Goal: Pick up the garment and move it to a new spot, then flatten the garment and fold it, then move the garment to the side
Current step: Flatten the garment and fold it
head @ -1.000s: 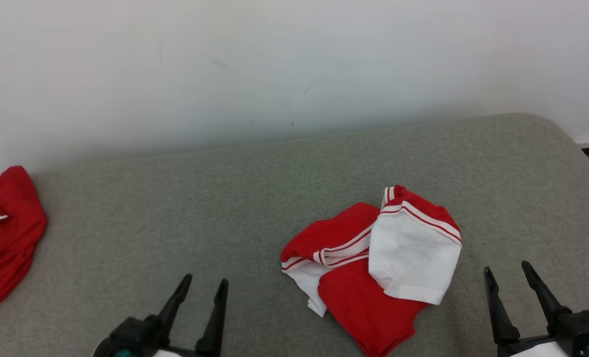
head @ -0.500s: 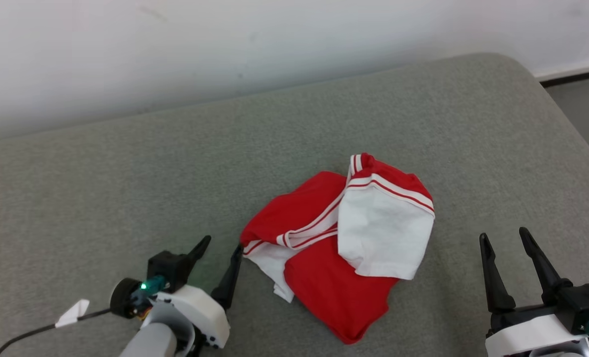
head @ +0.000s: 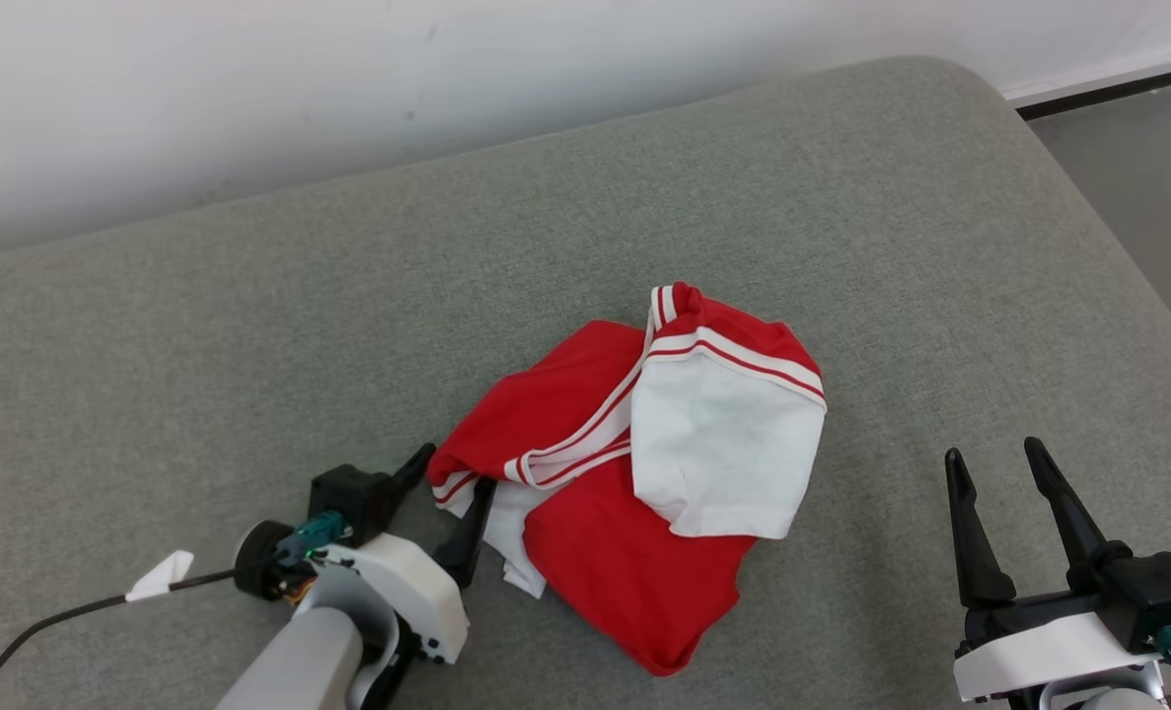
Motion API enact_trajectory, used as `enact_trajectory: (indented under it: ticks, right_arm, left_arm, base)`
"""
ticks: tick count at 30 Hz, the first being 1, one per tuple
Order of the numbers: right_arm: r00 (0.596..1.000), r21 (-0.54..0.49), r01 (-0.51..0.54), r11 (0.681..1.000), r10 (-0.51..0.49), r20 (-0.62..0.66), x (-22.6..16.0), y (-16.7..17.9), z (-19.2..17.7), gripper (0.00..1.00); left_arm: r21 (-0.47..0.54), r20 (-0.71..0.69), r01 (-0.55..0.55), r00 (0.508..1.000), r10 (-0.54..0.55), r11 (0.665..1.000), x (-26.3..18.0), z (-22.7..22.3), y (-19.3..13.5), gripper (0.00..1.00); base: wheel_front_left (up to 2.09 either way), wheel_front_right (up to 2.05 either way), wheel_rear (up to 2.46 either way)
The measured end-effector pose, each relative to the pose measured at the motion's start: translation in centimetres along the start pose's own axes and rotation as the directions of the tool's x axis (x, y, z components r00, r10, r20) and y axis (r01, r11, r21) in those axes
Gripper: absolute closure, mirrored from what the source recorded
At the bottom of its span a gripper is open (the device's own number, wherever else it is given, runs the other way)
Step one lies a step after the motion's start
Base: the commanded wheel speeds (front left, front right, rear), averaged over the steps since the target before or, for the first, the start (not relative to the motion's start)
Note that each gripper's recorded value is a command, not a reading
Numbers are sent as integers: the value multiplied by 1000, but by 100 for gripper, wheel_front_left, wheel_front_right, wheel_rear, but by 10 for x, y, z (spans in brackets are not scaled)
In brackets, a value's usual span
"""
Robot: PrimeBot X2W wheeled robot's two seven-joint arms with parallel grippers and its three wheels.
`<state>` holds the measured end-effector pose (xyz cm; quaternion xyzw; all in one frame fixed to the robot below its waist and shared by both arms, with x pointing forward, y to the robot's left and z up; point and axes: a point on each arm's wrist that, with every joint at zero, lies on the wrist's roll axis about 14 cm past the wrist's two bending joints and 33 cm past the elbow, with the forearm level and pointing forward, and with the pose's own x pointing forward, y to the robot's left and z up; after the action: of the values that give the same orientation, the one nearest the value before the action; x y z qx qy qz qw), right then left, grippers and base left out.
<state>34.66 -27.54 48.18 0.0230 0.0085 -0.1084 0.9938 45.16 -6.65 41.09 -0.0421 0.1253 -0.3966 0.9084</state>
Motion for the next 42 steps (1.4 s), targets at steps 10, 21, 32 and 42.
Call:
enact_trajectory:
  ticks: [10,21,32,42]
  right_arm:
    - [1000,9,19,1000,-19,2,-1,-4,0,0]
    - [997,36,-62,997,60,39,-3,20,9,0]
    - [992,59,-93,994,87,92,-20,24,23,0]
    - [992,71,-77,995,69,102,-29,17,24,0]
  left_arm:
    - [-90,93,37,995,-28,995,6,31,-12,100]
    - [20,292,79,953,-81,997,-30,130,-21,100]
    - [151,451,103,878,-162,983,-97,242,-64,100]
    - [237,453,128,862,-226,963,-138,277,-93,100]
  base:
    - [0,0,0]
    - [0,0,0]
    - [0,0,0]
    - [0,0,0]
